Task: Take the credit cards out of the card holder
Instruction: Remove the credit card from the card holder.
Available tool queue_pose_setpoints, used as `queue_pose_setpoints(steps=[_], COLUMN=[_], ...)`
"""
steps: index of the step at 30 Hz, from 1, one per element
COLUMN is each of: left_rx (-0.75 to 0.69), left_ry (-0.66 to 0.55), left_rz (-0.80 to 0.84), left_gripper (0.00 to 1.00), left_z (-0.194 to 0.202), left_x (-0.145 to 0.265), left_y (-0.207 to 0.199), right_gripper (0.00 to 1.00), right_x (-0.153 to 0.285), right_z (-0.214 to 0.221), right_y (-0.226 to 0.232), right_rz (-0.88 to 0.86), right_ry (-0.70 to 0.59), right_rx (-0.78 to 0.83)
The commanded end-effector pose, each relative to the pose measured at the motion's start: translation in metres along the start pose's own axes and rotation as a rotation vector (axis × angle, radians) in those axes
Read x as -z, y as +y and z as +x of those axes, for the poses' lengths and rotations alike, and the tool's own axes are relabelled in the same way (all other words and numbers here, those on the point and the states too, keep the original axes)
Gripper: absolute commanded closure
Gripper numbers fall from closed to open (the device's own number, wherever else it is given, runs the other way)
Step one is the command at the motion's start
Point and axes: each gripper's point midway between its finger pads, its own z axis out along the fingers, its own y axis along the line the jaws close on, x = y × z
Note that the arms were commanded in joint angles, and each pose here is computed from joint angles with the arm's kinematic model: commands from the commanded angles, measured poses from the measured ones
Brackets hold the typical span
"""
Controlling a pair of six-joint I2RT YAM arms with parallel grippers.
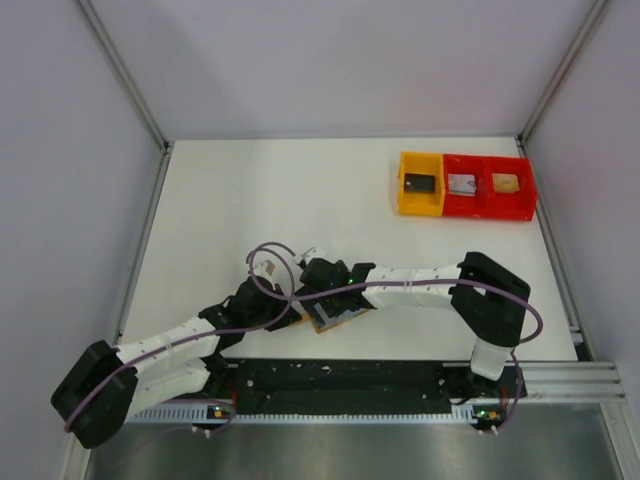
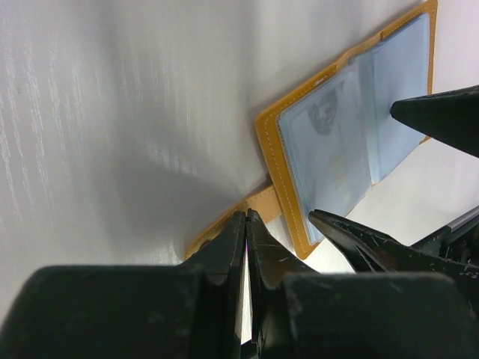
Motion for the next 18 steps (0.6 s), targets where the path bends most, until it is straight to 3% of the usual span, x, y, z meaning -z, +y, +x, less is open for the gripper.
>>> queue_pose_setpoints(steps=[1,18], left_rx=[-0.003,-0.011], left_ry=[0.040,0.038], left_rz=[-0.075,-0.085], left_gripper=[0.92,0.92], left_z=[0.015,0.015], left_x=[0.001,0.003], left_y=[0.024,0.027], right_gripper=[0.07,0.07], right_x=[0.001,0.037], right_z=[-0.013,-0.036], right_y=[0.004,-0.053], right_rz=[0.032,0.363], right_ry=[-0.031,-0.111], right_rx=[0.006,0.068])
